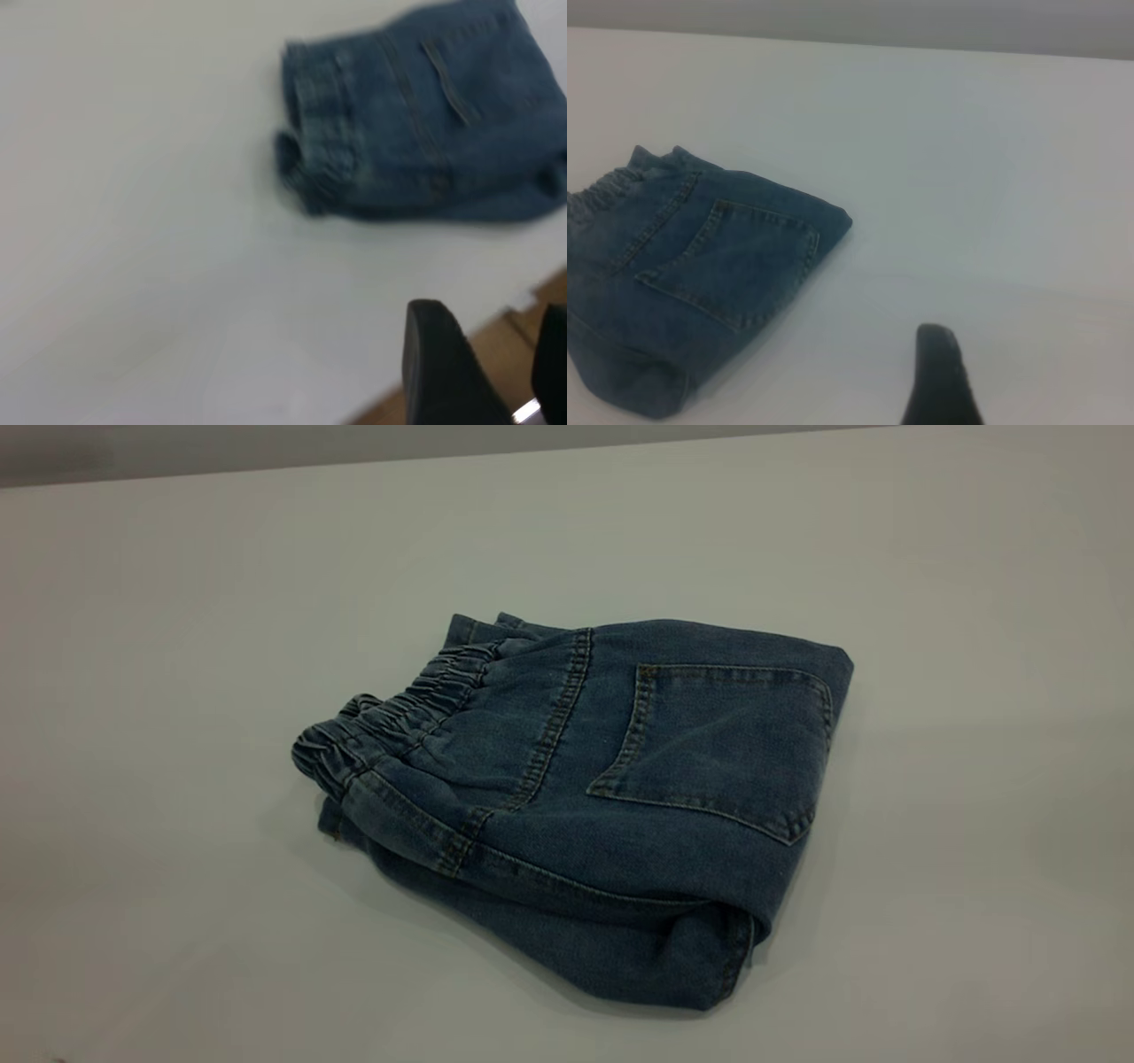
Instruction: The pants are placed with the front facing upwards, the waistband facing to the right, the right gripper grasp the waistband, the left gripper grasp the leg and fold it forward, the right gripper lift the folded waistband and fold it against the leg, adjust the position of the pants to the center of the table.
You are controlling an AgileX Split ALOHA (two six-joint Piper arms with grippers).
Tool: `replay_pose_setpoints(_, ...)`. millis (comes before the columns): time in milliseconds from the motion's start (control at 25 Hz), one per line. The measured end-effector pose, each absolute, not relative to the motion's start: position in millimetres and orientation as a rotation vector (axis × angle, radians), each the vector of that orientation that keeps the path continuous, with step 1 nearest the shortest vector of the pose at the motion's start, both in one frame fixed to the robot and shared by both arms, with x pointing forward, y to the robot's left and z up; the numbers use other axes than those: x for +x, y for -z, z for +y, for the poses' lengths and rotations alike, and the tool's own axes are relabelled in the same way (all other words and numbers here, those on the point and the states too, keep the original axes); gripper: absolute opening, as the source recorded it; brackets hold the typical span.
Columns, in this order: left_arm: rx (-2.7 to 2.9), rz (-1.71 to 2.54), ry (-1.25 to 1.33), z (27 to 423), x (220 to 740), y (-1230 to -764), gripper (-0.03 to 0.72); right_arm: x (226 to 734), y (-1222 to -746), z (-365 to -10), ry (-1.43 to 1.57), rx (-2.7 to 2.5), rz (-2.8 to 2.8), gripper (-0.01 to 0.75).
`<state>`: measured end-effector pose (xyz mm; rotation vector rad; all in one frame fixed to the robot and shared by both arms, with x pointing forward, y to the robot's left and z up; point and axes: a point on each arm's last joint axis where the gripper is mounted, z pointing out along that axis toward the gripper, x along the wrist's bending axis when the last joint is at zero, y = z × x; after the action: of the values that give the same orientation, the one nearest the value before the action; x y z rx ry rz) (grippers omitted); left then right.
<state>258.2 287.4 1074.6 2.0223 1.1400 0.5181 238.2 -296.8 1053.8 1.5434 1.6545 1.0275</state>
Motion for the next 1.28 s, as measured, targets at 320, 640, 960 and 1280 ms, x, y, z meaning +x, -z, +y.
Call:
replay_pose_setpoints(320, 1.922, 1.141, -0.533, 291.5, 250.9, -1052.8, 0.272, 238.2, -1053.8, -296.8, -1.027, 1.543, 1.655, 0.412)
replay_pose_setpoints(640, 1.926, 1.147, -0.529, 291.9, 250.3, -1051.6, 0.272, 238.2, -1053.8, -296.8, -1.027, 1.543, 1.655, 0.412)
replay_pose_setpoints(960, 1.917, 1.156, -0.537, 292.2, 249.9, -1051.7, 0.272, 238.1, -1053.8, -296.6, -1.026, 1.55, 1.646, 0.412)
replay_pose_setpoints(1280, 1.778, 1.413, -0.675, 295.4, 251.6, -1051.7, 0.272, 232.4, -1053.7, -296.8, -1.05, 1.532, 1.612, 0.412)
